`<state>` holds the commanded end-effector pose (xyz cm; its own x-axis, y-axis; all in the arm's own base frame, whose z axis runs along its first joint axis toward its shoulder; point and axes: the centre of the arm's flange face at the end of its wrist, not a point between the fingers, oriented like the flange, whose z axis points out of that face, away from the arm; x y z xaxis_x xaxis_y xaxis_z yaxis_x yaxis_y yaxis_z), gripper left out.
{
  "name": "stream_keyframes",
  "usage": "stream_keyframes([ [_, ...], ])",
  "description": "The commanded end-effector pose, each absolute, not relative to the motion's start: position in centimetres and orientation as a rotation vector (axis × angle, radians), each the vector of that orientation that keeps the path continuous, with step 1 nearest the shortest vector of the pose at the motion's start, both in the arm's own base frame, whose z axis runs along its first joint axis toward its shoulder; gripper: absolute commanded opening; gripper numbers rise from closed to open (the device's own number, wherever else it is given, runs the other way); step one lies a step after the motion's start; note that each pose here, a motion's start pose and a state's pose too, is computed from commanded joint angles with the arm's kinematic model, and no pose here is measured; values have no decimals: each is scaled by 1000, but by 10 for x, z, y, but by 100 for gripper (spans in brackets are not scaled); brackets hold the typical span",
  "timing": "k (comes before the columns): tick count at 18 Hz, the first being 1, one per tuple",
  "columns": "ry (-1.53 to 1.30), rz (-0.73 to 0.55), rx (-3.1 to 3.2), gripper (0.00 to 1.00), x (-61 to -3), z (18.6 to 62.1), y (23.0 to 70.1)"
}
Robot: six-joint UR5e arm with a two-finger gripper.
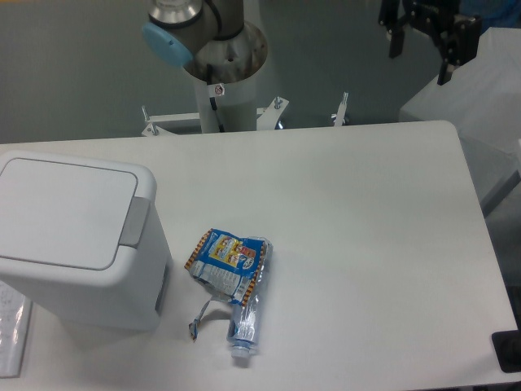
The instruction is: Open the trash can
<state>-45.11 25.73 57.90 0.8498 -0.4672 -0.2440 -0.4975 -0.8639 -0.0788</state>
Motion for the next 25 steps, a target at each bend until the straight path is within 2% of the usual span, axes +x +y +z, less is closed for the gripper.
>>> stream_keyframes([
  [3,648,314,-2902,100,-448,579,257],
  [9,668,275,-2866,100,-451,567,275],
  [18,490,238,-2873,100,-443,554,326],
  [25,81,179,-2798,100,-417,550,397],
])
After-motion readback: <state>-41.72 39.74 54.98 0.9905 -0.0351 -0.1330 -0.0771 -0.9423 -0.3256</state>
